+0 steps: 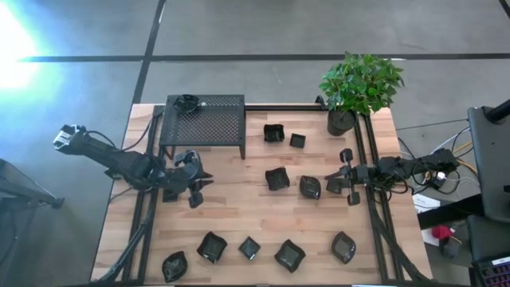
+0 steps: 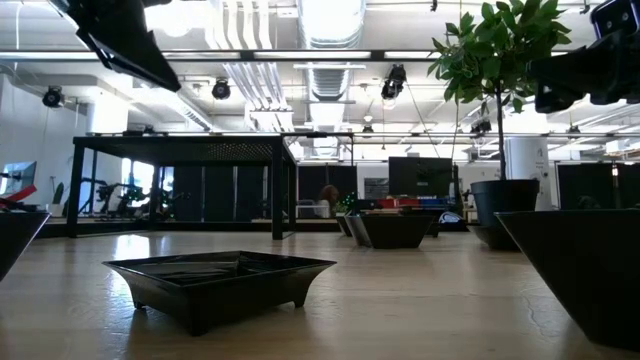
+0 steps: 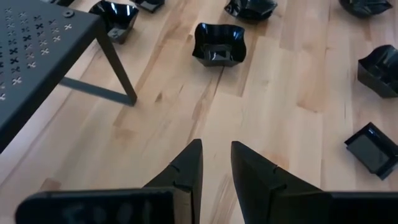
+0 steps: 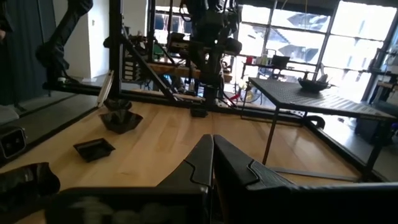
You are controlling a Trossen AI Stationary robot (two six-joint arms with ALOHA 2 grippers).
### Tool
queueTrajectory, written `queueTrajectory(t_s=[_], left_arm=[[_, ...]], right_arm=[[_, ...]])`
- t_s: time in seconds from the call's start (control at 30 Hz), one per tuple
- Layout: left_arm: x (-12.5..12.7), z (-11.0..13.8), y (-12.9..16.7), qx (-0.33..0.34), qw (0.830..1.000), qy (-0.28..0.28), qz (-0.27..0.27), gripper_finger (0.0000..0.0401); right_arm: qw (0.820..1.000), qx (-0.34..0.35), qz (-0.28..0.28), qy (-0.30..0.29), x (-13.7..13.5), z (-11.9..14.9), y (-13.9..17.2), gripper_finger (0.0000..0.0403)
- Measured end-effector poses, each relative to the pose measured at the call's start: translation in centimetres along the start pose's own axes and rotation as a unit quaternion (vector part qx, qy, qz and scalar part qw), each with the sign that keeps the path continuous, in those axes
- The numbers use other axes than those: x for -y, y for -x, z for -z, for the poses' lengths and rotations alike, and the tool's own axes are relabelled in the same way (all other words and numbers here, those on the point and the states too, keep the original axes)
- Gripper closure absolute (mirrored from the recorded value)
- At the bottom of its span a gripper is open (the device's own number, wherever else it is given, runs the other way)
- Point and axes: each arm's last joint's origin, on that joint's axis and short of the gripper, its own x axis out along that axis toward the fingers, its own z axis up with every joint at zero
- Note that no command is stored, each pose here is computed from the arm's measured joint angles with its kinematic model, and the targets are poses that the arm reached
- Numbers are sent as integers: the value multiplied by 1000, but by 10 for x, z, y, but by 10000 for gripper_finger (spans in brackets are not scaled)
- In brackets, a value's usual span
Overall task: Pick & Place Mini shaped plates
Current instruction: Put the distorted square plate on the shelf
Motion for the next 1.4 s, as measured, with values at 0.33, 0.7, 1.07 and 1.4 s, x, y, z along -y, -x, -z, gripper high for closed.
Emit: queueTrajectory(t_s=[0.33, 0.7, 1.07, 1.4], left_arm=[[0, -1, 0, 10, 1000, -9, -9, 323], [0, -2, 0, 15, 1000, -10, -16, 323], [-1, -2, 0, 21, 999, -20, -27, 323], [-1, -2, 0, 20, 999, -35, -26, 323]], right_arm=[[1000, 1, 1, 1, 0, 0, 0, 394], [997, -6, 70, 12, 5, -19, -2, 394], [981, -165, 106, -10, 3, -42, -34, 394], [941, -303, 145, -34, -3, -50, -78, 394]])
